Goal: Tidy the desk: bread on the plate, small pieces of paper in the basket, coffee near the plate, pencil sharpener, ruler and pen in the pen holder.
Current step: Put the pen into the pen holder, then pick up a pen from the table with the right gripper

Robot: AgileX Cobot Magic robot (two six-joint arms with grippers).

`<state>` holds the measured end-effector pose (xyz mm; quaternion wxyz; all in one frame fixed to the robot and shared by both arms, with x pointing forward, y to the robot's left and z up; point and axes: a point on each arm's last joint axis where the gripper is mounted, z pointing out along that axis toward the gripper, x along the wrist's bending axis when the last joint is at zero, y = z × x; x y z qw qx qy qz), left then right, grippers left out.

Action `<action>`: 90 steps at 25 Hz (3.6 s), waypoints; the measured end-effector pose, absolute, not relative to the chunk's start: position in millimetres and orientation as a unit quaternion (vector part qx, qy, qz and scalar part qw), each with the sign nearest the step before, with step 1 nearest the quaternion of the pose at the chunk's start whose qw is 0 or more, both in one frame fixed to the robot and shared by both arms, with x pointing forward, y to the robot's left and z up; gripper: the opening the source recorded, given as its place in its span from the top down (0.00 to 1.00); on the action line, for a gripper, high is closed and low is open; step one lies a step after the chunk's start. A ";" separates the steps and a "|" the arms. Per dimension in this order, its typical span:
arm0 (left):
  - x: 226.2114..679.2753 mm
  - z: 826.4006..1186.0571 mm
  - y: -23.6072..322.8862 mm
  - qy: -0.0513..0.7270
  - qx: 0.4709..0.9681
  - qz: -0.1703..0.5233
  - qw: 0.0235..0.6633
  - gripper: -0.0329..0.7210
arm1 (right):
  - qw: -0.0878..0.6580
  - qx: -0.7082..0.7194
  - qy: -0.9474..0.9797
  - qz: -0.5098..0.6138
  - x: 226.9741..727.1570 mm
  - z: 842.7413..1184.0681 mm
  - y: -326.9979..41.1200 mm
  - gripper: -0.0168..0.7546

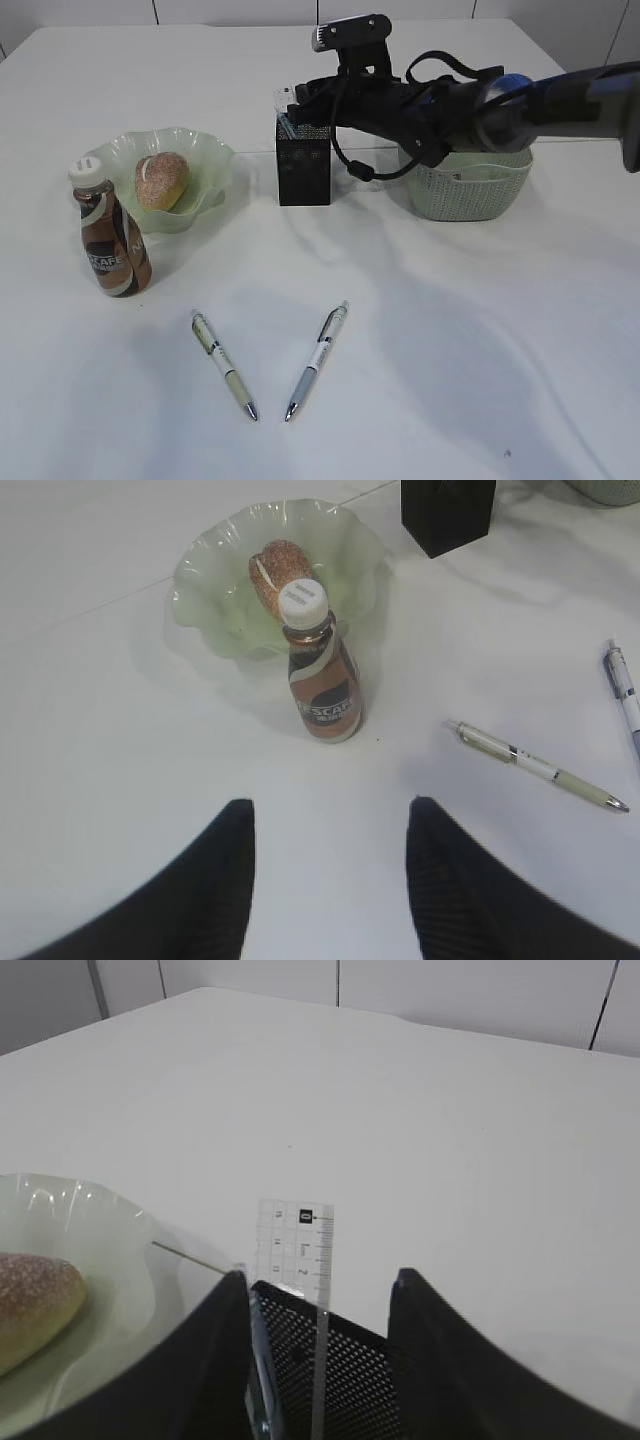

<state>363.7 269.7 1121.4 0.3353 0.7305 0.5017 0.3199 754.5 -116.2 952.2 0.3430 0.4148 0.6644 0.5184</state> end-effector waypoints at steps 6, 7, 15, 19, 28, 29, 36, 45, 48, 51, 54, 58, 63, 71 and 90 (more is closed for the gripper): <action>363.7 1121.4 269.7 0.502 0.730 0.320 0.335 0.50 | 0.346 0.446 0.662 0.494 756.9 981.2 -121.1 0.49; 363.7 1121.4 269.7 0.502 0.730 0.320 0.335 0.50 | 0.343 0.454 0.667 0.481 756.2 980.4 -122.7 0.49; 363.8 1121.5 269.7 0.501 0.730 0.320 0.336 0.50 | 0.342 0.504 0.674 0.418 736.5 1031.7 -136.9 0.49; 363.7 1121.5 269.3 0.502 0.730 0.318 0.338 0.49 | 0.328 0.537 0.670 0.394 719.6 1061.3 -143.4 0.49; 363.3 1121.6 266.8 0.507 0.726 0.305 0.351 0.50 | 0.297 0.593 0.688 0.295 683.2 1095.6 -162.0 0.49; 363.2 1121.6 266.6 0.507 0.726 0.304 0.352 0.50 | 0.278 0.603 0.700 0.262 674.9 1096.2 -165.2 0.49; 362.9 1121.7 265.2 0.510 0.723 0.296 0.359 0.50 | 0.159 0.638 0.731 0.183 645.9 1091.5 -164.7 0.49; 360.3 1118.1 265.4 0.518 0.731 0.279 0.345 0.50 | 0.096 0.651 0.733 0.173 622.6 1108.5 -163.9 0.49; 359.3 1116.7 265.6 0.521 0.734 0.273 0.339 0.50 | 0.088 0.651 0.731 0.187 616.4 1117.8 -162.8 0.49; 358.2 1115.3 265.9 0.524 0.737 0.267 0.332 0.50 | 0.089 0.646 0.733 0.195 609.8 1125.1 -157.5 0.49; 357.4 1114.3 266.2 0.526 0.740 0.263 0.327 0.50 | 0.087 0.648 0.731 0.196 608.4 1125.8 -155.6 0.49; 356.7 1113.4 266.4 0.528 0.741 0.260 0.323 0.50 | 0.073 0.633 0.743 0.204 584.2 1131.9 -128.5 0.49; 355.0 1111.5 267.0 0.533 0.745 0.251 0.313 0.50 | 0.044 0.641 0.744 0.181 566.4 1116.4 -116.4 0.49; 352.2 1108.4 268.0 0.552 0.742 0.233 0.299 0.50 | -0.010 0.695 0.703 0.148 549.5 1092.0 -119.6 0.50; 343.8 1100.7 270.9 0.597 0.736 0.187 0.258 0.50 | -0.088 0.778 0.611 0.116 560.9 1015.3 -101.6 0.46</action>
